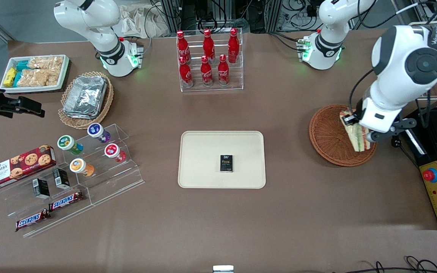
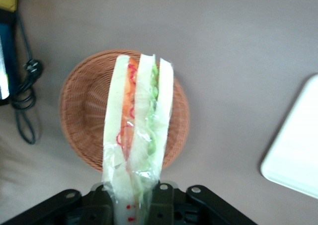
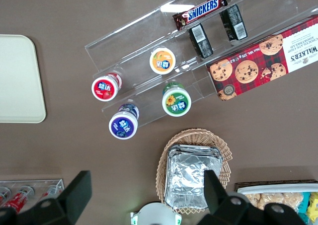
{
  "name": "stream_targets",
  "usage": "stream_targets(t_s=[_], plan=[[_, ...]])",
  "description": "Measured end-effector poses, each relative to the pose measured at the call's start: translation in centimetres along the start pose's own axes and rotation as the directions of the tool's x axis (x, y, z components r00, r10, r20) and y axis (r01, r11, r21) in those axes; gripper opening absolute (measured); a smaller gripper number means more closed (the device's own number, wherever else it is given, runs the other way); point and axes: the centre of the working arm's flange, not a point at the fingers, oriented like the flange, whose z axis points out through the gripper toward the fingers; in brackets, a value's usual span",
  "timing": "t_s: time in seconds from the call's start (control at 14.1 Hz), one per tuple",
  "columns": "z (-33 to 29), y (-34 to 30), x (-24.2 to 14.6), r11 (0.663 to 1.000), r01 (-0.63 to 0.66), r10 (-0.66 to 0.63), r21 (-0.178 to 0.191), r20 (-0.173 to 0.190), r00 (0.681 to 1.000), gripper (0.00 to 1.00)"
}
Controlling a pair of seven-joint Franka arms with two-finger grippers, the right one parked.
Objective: Place sandwich from basket to tray
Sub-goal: 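Close the left gripper on the sandwich and lift it from the basket, then carry the held sandwich with the left gripper over the white tray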
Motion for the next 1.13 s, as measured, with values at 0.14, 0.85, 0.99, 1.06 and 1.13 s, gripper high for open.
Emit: stream_targets(t_s=[0.14, 0.85, 0.99, 1.06, 1.13], plan=[[-0.3, 3.8, -1.4, 0.998, -0.062, 0.062, -0.016, -0.001, 0.998, 0.21], [7.3, 20.4, -6.6, 0.971, -0.207, 0.196, -0.117, -0.095, 0.976, 0.21], [11.0, 22.3, -6.3, 0.963, -0.23, 0.22, -0.14, -0.085, 0.972, 0.21], [12.6, 22.9, -6.0, 0.958, -0.24, 0.232, -0.159, -0.071, 0.97, 0.21], [14.2, 23.4, -5.6, 0.952, -0.252, 0.245, -0.171, -0.062, 0.967, 0.21]])
